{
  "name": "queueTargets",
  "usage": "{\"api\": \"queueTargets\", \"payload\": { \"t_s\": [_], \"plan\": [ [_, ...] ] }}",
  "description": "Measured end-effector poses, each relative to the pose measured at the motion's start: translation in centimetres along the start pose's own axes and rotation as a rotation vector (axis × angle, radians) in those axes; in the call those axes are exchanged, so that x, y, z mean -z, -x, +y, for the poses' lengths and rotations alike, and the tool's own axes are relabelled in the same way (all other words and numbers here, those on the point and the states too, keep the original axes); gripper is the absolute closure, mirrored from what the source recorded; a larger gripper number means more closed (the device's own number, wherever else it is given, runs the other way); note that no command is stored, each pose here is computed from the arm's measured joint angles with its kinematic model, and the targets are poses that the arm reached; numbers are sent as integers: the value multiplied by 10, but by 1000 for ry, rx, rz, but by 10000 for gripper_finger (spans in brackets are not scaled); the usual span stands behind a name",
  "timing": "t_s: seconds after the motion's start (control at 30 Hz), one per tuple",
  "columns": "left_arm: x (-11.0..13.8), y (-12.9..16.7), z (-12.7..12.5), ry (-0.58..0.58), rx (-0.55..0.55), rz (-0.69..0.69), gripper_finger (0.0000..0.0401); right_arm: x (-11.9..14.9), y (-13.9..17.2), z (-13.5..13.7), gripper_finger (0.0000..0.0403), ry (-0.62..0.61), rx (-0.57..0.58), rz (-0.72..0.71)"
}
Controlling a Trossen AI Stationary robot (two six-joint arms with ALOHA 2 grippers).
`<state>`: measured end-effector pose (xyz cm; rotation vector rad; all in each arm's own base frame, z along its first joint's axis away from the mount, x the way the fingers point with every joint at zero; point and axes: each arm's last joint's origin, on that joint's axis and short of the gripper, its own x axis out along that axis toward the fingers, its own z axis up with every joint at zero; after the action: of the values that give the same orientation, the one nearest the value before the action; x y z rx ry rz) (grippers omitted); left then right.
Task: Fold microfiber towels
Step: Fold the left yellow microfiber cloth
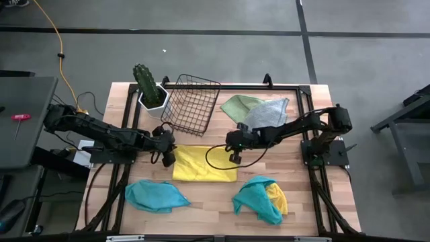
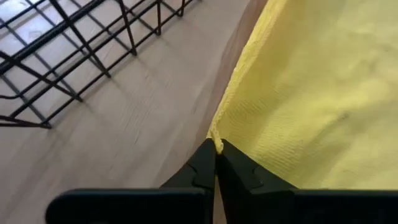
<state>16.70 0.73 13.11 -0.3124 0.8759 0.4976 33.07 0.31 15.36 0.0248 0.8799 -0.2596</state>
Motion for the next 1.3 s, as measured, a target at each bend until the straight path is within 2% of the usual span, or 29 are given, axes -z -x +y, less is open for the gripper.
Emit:
{"api": "queueTargets", "payload": {
  "t_s": [0.5, 0.67, 1.07, 1.17, 1.3],
  "plan": [
    [0, 1, 2, 18, -48, -18, 401, 10, 13, 6, 403, -17, 99, 79],
    [-1, 1, 3, 40, -71, -32, 401, 5, 23, 5, 403, -27, 89, 47],
    [-5, 1, 2, 32, -110, -97, 384, 5, 24, 6, 402, -69, 49, 56],
    [-5, 1, 3, 31, -128, -107, 370, 5, 24, 6, 392, -78, 50, 58],
    [-5, 1, 3, 19, -130, -109, 343, 5, 24, 6, 349, -68, 57, 57]
  ]
}}
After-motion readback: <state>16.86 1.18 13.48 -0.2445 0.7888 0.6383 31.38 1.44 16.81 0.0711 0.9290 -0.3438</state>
